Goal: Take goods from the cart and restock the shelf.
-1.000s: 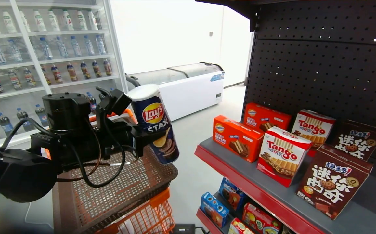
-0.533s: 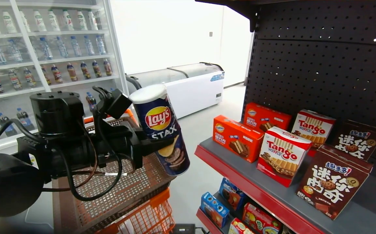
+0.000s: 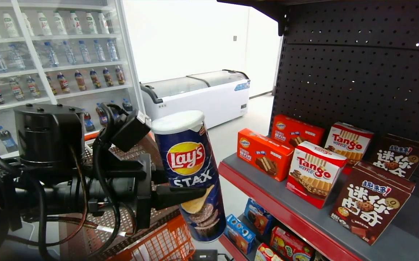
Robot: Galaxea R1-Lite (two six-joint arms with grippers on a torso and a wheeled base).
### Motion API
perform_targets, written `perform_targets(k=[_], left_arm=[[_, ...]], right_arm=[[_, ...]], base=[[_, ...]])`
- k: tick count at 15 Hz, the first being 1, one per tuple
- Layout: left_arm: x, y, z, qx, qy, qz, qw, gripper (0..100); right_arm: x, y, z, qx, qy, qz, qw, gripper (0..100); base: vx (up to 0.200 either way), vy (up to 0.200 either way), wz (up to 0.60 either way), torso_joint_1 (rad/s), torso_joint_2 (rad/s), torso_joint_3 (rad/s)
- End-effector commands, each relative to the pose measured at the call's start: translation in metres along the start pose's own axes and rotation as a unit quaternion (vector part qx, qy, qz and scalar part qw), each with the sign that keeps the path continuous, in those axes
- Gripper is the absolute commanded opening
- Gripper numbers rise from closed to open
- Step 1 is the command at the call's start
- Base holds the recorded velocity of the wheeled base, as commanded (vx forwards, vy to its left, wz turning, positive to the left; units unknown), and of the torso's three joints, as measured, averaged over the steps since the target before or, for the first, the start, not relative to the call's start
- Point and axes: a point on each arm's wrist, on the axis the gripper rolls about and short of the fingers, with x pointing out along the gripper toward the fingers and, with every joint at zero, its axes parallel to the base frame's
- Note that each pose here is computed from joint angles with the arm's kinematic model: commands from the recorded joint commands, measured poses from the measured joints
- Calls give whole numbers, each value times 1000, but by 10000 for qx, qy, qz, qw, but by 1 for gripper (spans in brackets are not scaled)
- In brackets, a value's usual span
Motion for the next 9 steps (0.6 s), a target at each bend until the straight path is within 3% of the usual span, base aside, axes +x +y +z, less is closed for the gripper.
perform_targets(k=[1, 4, 9], left_arm=[[-10, -19, 3, 116, -65, -207, 9997, 0], [-25, -37, -2, 6, 100, -372, 9993, 0], [-28, -46, -6, 33, 138, -514, 9986, 0]], right_arm=[[0, 0, 0, -3, 3, 3, 10000, 100], [0, 0, 0, -3, 3, 3, 10000, 100], [0, 0, 0, -3, 3, 3, 10000, 100]], base=[[0, 0, 0, 0, 0, 0], [0, 0, 0, 0, 0, 0], [0, 0, 0, 0, 0, 0]])
